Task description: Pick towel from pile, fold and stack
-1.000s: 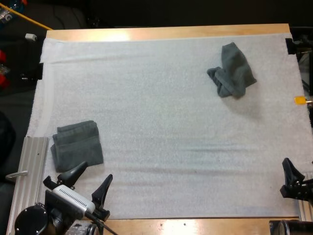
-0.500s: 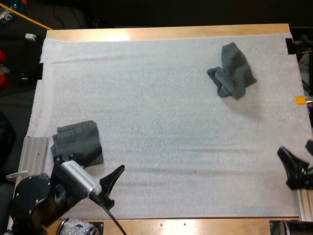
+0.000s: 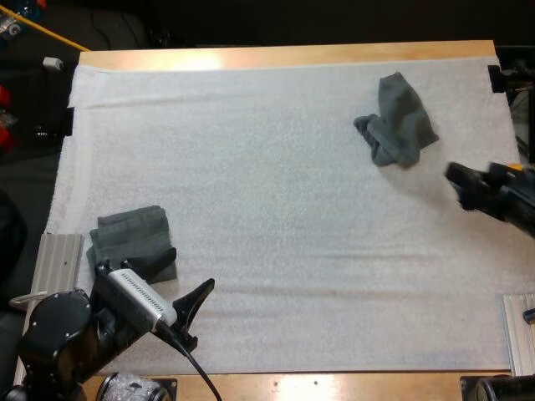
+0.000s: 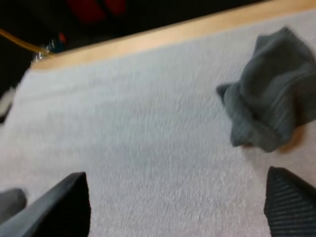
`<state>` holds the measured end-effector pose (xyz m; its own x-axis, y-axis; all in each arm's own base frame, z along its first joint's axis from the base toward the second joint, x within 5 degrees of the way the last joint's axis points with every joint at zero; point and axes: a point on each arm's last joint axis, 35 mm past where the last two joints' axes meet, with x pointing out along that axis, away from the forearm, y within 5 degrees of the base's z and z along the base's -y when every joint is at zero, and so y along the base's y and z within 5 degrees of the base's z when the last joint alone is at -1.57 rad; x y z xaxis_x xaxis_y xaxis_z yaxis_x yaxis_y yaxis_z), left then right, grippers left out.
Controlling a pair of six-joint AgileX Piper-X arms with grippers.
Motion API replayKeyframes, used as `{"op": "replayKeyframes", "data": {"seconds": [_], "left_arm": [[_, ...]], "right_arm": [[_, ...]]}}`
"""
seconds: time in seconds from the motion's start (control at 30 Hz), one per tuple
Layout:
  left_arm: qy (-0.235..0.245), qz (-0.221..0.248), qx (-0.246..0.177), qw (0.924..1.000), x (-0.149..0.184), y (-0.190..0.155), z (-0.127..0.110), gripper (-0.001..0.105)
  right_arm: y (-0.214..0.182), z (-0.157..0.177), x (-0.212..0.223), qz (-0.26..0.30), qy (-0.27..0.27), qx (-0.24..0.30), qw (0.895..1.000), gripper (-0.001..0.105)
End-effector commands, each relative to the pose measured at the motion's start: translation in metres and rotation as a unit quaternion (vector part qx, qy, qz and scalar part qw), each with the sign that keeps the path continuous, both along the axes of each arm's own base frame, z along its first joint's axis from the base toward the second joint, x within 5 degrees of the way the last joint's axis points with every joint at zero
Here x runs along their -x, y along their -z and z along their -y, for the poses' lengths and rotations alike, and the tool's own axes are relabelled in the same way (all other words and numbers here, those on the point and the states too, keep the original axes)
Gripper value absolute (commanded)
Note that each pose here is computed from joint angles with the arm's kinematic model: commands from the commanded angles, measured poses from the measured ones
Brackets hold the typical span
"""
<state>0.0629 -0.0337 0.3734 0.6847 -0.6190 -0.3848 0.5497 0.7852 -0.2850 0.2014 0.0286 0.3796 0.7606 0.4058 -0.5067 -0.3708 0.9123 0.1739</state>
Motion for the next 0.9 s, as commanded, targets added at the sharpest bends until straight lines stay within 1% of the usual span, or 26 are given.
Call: {"op": "replayKeyframes", "data": {"seconds": [0.0,0.07,0.13,0.2,0.23,0.27,0.33,0.47,0.57,0.63,0.67,0.77,0.83,0.87], "left_arm": [[0.005,0.007,0.004,1.0000,0.000,-0.003,0.000,0.064],[0.005,0.007,0.004,1.0000,0.000,-0.003,0.000,0.064],[0.005,0.007,0.004,1.0000,0.000,-0.003,0.000,0.064],[0.005,0.007,0.004,1.0000,0.000,-0.003,0.000,0.064],[0.005,0.006,0.004,1.0000,0.001,-0.003,0.000,0.064],[0.005,0.005,0.004,1.0000,0.001,-0.003,0.000,0.064],[0.005,0.003,0.003,1.0000,0.001,-0.002,0.000,0.064],[0.005,0.003,0.003,1.0000,0.001,-0.002,0.000,0.064],[0.005,0.003,0.003,1.0000,0.001,-0.002,0.000,0.064],[0.005,0.003,0.003,1.0000,0.001,-0.002,0.000,0.064],[0.005,0.003,0.003,1.0000,0.001,-0.002,0.000,0.064],[0.005,0.003,0.003,1.0000,0.001,-0.002,0.000,0.064],[0.004,-0.001,0.005,1.0000,0.001,-0.002,0.000,0.064],[0.003,-0.003,0.005,1.0000,0.001,-0.002,0.000,0.064]], "right_arm": [[0.002,-0.004,-0.009,0.003,-0.002,0.004,1.000,0.071],[0.012,-0.012,-0.027,-0.013,0.001,0.004,1.000,0.071],[0.028,-0.020,-0.050,-0.033,0.022,0.002,0.999,0.071],[0.042,-0.023,-0.069,-0.053,0.048,-0.014,0.997,0.071],[0.051,-0.024,-0.080,-0.063,0.071,-0.024,0.995,0.071],[0.056,-0.025,-0.086,-0.069,0.082,-0.027,0.994,0.071],[0.075,-0.026,-0.105,-0.086,0.121,-0.034,0.988,0.071],[0.106,-0.029,-0.127,-0.119,0.155,-0.046,0.980,0.071],[0.134,-0.031,-0.142,-0.156,0.177,-0.061,0.970,0.071],[0.158,-0.032,-0.152,-0.188,0.201,-0.081,0.958,0.071],[0.162,-0.033,-0.154,-0.194,0.209,-0.088,0.955,0.071],[0.188,-0.035,-0.165,-0.219,0.238,-0.120,0.939,0.071],[0.204,-0.036,-0.172,-0.229,0.260,-0.149,0.926,0.071],[0.206,-0.037,-0.174,-0.229,0.264,-0.157,0.924,0.070]]}}
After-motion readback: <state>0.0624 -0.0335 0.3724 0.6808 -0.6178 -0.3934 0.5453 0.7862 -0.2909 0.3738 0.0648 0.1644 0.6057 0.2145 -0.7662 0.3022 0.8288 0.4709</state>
